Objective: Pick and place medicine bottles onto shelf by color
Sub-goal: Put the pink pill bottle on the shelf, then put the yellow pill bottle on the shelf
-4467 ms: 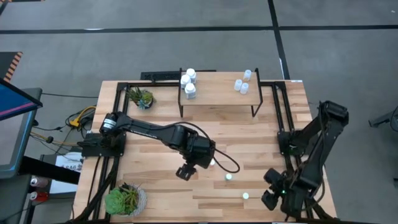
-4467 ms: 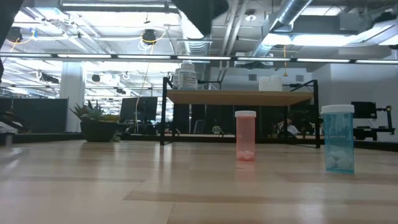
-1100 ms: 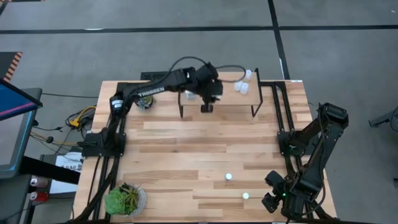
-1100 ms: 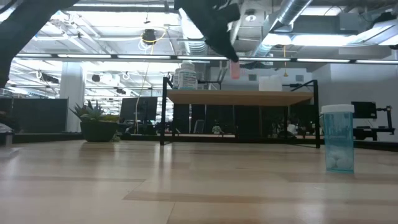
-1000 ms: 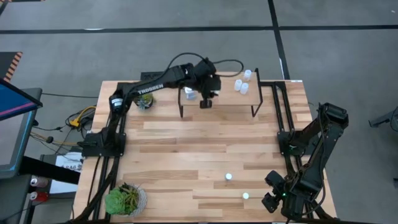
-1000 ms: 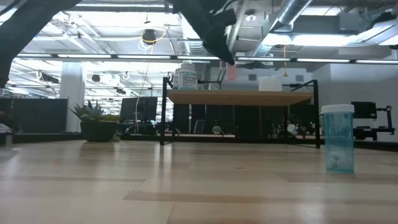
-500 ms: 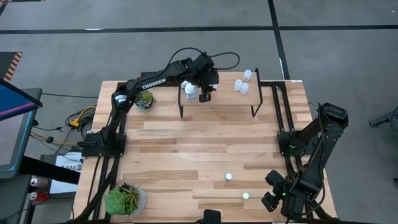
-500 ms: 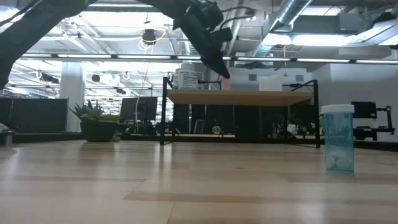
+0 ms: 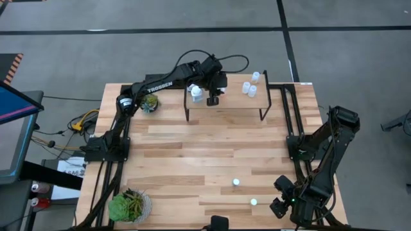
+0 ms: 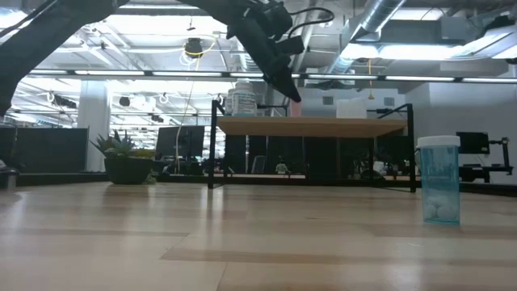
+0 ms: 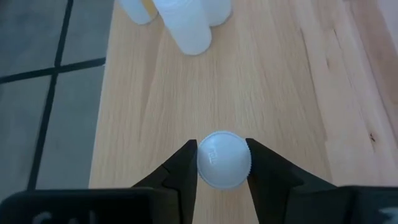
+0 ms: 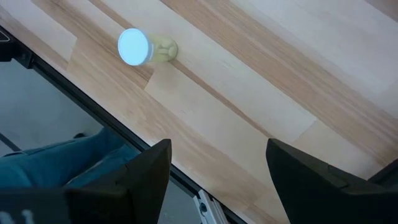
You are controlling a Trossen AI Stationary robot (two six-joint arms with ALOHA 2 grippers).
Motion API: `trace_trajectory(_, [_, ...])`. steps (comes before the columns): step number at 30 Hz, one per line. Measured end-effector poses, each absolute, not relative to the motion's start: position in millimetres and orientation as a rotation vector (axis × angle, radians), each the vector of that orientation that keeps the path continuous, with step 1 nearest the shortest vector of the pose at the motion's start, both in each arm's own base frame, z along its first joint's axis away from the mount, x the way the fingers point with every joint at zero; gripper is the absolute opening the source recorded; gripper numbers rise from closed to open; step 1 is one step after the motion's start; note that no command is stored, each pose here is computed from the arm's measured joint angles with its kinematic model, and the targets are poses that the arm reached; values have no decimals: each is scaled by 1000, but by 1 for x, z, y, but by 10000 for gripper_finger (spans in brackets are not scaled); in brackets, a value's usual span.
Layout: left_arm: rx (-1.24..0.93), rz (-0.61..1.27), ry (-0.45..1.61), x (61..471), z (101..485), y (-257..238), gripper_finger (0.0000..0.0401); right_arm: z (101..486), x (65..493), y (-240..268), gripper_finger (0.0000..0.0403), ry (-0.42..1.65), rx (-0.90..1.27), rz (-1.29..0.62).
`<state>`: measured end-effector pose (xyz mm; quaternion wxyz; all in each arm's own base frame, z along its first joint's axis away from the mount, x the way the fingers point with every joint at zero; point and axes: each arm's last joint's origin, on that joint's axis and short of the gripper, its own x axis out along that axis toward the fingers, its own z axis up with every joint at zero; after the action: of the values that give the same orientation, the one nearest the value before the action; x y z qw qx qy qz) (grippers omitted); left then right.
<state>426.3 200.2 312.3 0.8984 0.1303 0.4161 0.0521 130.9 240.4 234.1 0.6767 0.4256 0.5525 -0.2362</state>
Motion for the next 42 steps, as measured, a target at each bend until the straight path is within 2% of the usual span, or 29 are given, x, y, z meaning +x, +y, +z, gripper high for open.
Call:
trace_trajectory(11, [271,115,864,426,312,200,158,234,131,240,285,1242,958,-531])
trace_trajectory(21, [273,120,828,428,319,194,186,234,131,241,285,1243,959,-530])
trace_trajectory(25, [291,119,799,428,334,189,193,234,131,241,285,1244,958,-529])
trace_trajectory(30, [288,147,750,424,371,176,197,234,132,242,285,1247,957,-507])
trace_trajectory(38, [206,98,841,393,400,139,197,236,134,247,285,1269,684,-208])
trace_trajectory(42, [155,65,941,377,404,122,197,229,140,240,285,1274,525,-140])
